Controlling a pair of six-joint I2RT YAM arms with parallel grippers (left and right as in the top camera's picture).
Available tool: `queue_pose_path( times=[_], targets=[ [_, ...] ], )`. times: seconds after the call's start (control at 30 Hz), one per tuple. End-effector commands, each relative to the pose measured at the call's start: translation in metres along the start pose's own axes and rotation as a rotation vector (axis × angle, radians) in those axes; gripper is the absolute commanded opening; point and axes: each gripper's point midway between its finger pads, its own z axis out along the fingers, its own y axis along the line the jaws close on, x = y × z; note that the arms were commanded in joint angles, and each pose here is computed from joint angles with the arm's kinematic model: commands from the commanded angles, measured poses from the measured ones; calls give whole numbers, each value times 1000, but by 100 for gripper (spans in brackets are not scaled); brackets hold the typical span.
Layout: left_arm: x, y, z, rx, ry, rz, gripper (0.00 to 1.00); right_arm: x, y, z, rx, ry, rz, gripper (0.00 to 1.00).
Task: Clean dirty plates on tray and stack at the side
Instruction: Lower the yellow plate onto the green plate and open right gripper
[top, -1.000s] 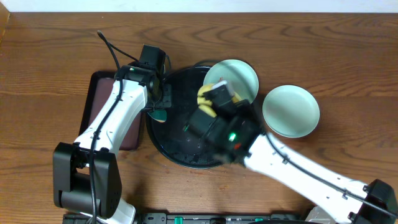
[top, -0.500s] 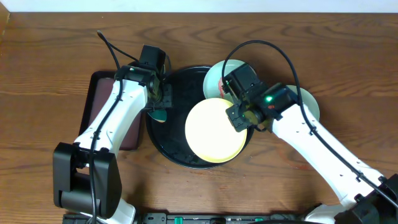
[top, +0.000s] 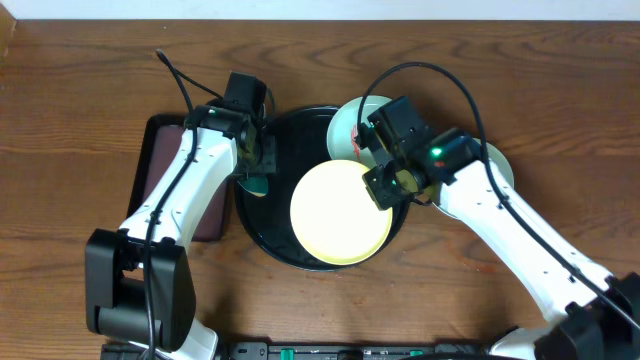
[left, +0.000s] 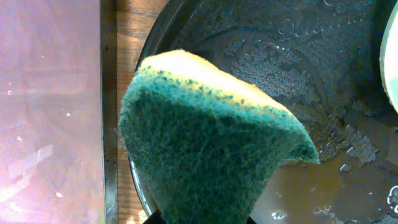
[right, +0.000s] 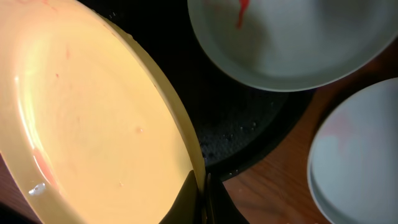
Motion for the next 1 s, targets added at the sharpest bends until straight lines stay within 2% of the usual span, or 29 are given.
queue_pose_path(
  times=[0.0, 0.27, 0.6, 0.77, 0.97],
  targets=[
    [4, 4, 6, -14, 18, -20, 8, 1, -5, 13, -3, 36, 104, 1],
    [4, 4, 6, -14, 17, -20, 8, 4, -78, 3, 52, 17, 447, 1],
    [4, 4, 6, -14, 17, -20, 8, 61, -216, -19, 184, 10, 803, 1],
    [4, 4, 6, -14, 17, -20, 8, 90, -249, -19, 213, 15, 905, 1],
    [4, 4, 6, -14, 16, -20, 8, 108, -264, -1, 255, 4, 939, 1]
  ],
)
